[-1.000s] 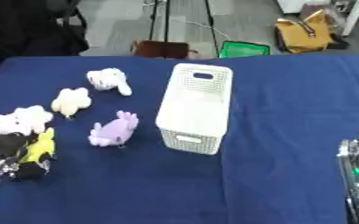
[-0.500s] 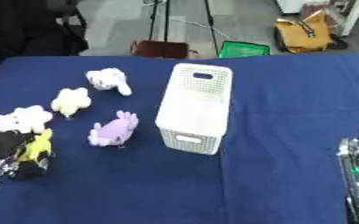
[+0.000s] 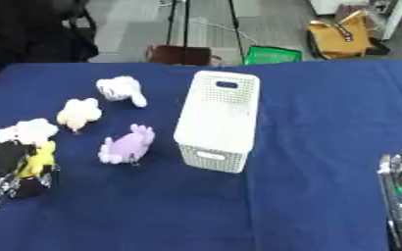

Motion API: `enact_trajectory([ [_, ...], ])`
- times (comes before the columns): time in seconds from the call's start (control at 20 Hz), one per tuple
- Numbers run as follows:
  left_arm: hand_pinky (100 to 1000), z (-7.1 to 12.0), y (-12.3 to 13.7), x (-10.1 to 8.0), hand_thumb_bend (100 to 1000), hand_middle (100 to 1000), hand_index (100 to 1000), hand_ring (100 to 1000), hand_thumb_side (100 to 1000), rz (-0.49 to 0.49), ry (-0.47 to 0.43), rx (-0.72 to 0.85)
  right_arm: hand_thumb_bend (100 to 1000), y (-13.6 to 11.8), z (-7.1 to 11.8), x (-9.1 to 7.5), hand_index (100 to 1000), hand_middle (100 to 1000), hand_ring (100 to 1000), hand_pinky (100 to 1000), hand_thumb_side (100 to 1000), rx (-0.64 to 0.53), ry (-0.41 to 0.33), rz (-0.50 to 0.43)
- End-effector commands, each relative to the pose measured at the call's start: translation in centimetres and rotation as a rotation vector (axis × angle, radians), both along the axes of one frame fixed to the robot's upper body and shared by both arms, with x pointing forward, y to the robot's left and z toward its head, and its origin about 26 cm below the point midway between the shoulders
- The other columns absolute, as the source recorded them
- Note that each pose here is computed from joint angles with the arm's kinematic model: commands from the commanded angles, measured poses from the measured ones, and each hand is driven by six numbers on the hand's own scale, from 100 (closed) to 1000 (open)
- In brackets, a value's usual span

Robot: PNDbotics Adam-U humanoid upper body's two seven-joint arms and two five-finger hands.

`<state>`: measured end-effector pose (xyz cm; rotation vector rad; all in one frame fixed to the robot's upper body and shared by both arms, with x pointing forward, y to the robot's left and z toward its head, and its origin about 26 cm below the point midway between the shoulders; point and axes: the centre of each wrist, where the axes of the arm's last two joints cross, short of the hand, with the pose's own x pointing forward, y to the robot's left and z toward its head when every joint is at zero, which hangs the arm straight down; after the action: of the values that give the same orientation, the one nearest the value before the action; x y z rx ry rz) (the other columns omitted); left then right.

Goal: Pick up objects on the table and place them in the box.

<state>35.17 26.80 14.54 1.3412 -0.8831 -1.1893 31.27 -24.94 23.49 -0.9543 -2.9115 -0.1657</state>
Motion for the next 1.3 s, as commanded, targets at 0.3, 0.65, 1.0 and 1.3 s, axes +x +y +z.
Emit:
enact_trajectory([
  [0.3, 261, 3.3, -0.9, -1.2, 100, 422, 633, 372, 497, -0.064, -0.111, 0.023, 100, 0.1, 0.7, -0.3, 761, 711, 887, 840, 1000, 0.004, -0.027, 0.011],
  [0.65, 242, 6.0, -1.6, -2.5, 100, 412, 628, 362, 503, -0.136, -0.150, 0.019, 100, 0.1, 0.6, -0.3, 761, 711, 888, 841, 1000, 0.009, -0.026, 0.009],
  [1.0, 210, 9.7, -2.5, -3.8, 100, 399, 625, 347, 514, -0.231, -0.226, 0.033, 100, 0.1, 0.5, -0.3, 760, 712, 888, 839, 1000, 0.010, -0.023, 0.009],
  [1.3, 193, 12.2, -3.0, -3.8, 100, 388, 612, 335, 518, -0.294, -0.253, 0.059, 100, 0.1, 0.3, -0.3, 759, 711, 889, 839, 1000, 0.013, -0.019, 0.008],
])
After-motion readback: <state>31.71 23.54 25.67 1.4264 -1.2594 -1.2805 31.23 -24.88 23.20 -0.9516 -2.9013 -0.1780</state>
